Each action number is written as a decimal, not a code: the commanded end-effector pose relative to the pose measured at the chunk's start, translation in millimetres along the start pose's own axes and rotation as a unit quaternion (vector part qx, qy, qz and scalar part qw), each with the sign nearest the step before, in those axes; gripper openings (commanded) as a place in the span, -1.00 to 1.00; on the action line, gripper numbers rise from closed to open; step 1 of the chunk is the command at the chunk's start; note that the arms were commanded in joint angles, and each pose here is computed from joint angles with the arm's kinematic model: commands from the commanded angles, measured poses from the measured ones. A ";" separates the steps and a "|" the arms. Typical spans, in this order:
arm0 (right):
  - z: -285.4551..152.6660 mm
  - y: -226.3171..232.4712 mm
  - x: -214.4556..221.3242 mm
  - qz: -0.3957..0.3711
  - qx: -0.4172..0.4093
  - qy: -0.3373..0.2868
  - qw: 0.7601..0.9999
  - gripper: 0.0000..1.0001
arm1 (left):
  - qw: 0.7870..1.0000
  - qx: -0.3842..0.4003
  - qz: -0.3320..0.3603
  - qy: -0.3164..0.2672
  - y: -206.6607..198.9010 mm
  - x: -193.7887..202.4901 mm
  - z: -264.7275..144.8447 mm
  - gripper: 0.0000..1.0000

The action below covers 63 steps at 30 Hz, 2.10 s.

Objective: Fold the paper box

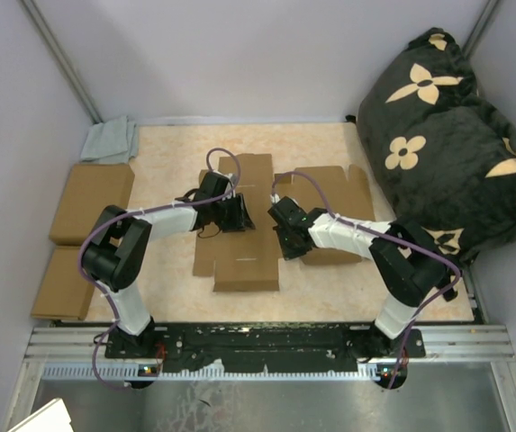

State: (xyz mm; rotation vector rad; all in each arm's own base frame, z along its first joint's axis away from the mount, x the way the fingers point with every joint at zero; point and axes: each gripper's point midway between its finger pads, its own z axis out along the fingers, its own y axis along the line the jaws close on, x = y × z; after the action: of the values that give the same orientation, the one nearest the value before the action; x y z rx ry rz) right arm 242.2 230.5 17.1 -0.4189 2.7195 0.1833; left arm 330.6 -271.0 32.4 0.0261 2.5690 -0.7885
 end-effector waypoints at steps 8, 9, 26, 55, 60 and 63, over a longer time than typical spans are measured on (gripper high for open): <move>-2.9 3.4 -52.7 0.014 -0.014 -0.064 0.998 -1.00 | 0.997 -0.053 0.001 0.052 27.5 29.9 5.6 -0.07; -4.8 2.4 -55.1 0.016 -0.015 -0.067 0.998 -1.00 | 0.997 -0.055 0.001 0.052 28.0 30.0 5.5 -0.07; 34.9 7.4 -34.7 0.018 -0.049 -0.007 0.999 -1.00 | 0.998 -0.055 0.018 0.029 21.1 13.8 -7.8 -0.03; 44.8 16.9 -16.7 0.058 -0.081 0.025 0.995 -1.00 | 0.980 -0.164 -0.113 -0.027 76.2 105.0 -162.6 -0.03; 43.8 15.9 -17.1 0.056 -0.079 0.024 0.995 -1.00 | 0.976 -0.180 -0.120 0.006 87.2 117.7 -144.2 -0.01; 44.2 15.7 -16.0 0.056 -0.079 0.026 0.995 -1.00 | 0.975 -0.186 -0.122 -0.003 92.2 116.8 -139.2 0.03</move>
State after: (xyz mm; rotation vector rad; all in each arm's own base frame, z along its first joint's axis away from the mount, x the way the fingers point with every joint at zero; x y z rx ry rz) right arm 296.8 283.3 21.9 -0.3092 2.6386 0.5474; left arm 173.7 -131.8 41.1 -0.3680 2.7411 -0.3739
